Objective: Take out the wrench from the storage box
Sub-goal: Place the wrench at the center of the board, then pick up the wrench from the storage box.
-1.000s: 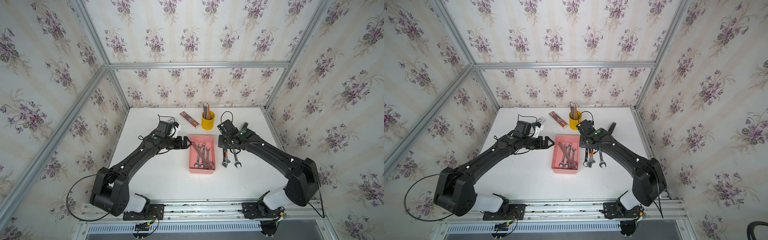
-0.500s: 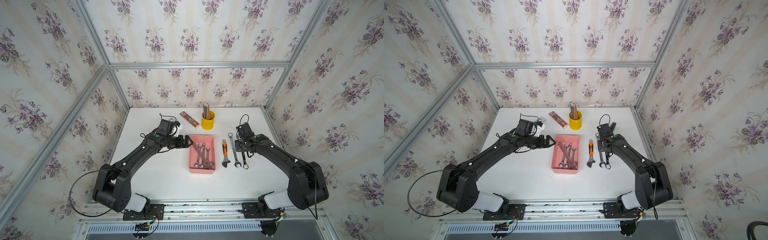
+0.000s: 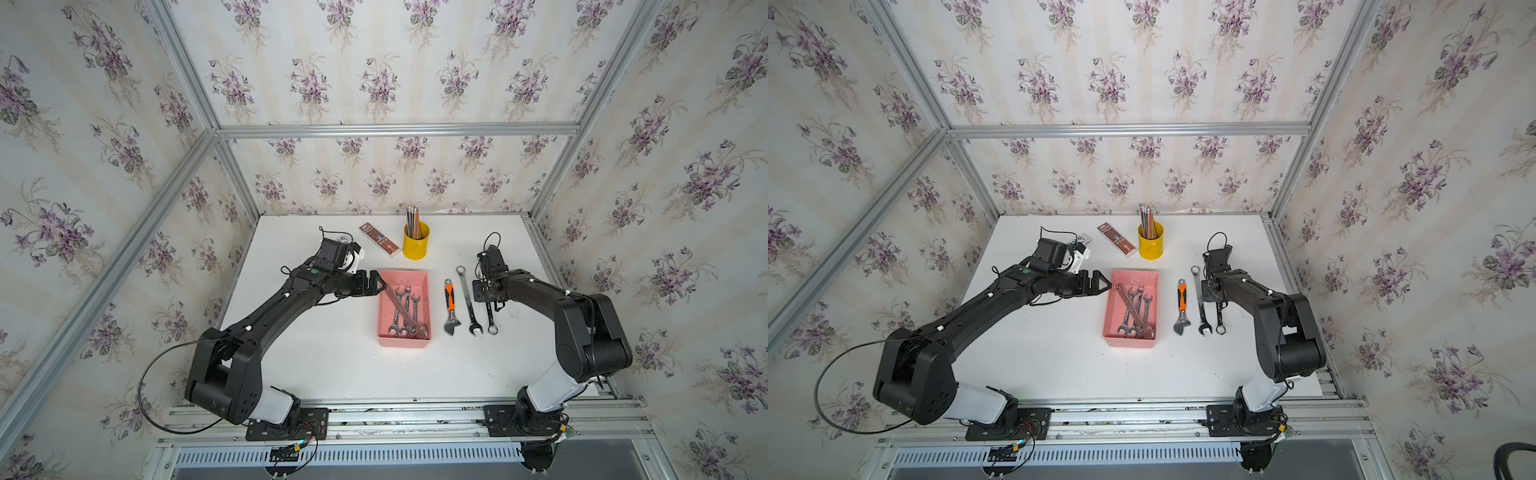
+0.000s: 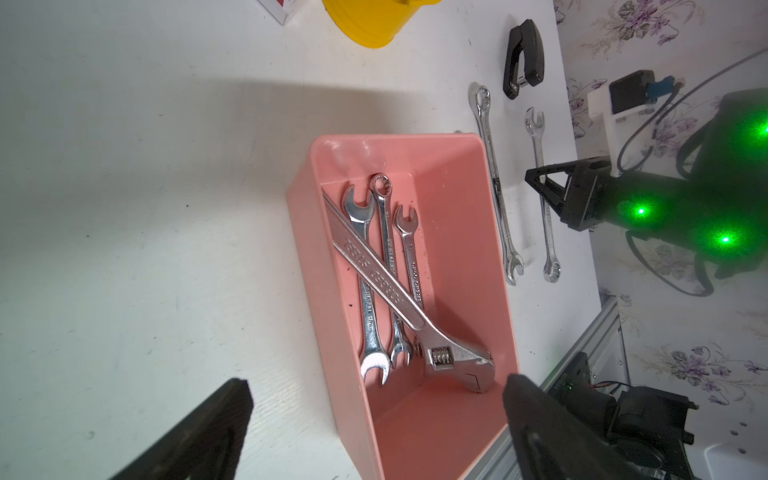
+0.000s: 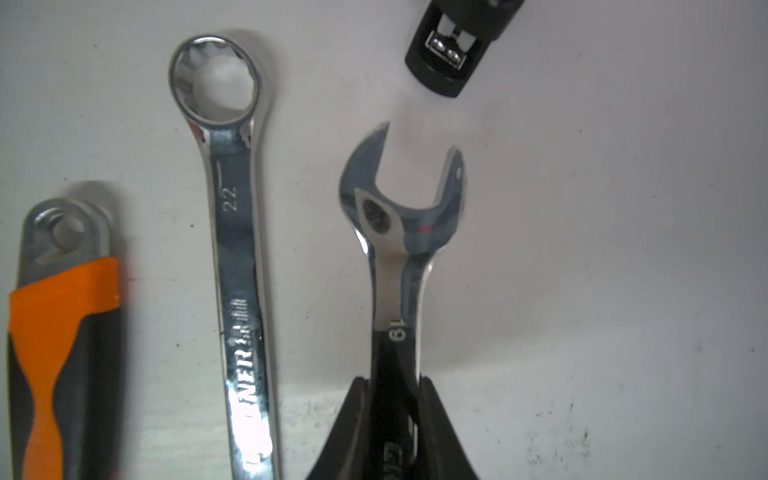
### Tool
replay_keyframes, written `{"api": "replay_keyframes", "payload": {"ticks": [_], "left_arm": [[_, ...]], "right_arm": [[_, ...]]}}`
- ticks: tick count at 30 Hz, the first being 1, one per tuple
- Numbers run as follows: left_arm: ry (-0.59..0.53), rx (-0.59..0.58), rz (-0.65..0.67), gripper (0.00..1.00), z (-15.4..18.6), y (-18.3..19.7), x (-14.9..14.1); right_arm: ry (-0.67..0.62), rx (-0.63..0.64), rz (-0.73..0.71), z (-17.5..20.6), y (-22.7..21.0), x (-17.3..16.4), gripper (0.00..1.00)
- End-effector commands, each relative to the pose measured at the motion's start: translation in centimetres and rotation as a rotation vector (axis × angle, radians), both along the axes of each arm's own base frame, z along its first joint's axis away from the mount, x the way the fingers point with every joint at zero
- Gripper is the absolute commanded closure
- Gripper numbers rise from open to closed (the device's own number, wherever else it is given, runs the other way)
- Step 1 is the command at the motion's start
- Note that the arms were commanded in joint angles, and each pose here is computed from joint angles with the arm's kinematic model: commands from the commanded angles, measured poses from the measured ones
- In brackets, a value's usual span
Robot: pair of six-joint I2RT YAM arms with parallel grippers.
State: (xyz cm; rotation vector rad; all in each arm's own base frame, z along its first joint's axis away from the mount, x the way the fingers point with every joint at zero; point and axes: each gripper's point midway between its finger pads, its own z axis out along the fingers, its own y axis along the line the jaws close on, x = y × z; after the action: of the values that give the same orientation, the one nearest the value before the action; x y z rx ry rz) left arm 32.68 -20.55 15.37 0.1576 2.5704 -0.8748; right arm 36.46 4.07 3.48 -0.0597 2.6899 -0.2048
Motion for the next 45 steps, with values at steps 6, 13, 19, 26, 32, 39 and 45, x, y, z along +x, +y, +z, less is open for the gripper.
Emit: {"api": "replay_keyframes", "payload": {"ticks": [6,13,19,26,32,39,45], "left_arm": [[-0.007,-0.003,-0.007,0.01,0.1,-0.2,0.2],[-0.01,-0.007,-0.01,0.01,0.2,-0.3,0.5],[-0.009,-0.007,-0.01,0.01,0.2,-0.3,0.5],[-0.01,-0.007,-0.012,0.01,0.3,-0.3,0.6],[-0.015,-0.003,-0.018,0.01,0.6,-0.3,0.5],[-0.019,-0.003,-0.02,0.01,0.8,-0.4,0.7],[-0.022,0.0,-0.026,0.01,0.9,-0.4,0.7]], "right_arm": [[-0.009,-0.022,-0.003,-1.0,-0.8,0.8,0.99],[0.001,-0.018,-0.007,-2.1,-0.8,0.8,0.94],[0.018,-0.022,-0.014,-2.5,-1.0,0.6,0.78],[0.007,-0.017,-0.013,-1.5,-1.0,0.9,0.64],[-0.038,0.038,0.001,1.6,0.0,1.5,0.61],[-0.104,0.193,0.08,7.3,5.4,1.3,0.54],[-0.104,0.385,0.19,10.7,14.0,-0.8,0.5]]}}
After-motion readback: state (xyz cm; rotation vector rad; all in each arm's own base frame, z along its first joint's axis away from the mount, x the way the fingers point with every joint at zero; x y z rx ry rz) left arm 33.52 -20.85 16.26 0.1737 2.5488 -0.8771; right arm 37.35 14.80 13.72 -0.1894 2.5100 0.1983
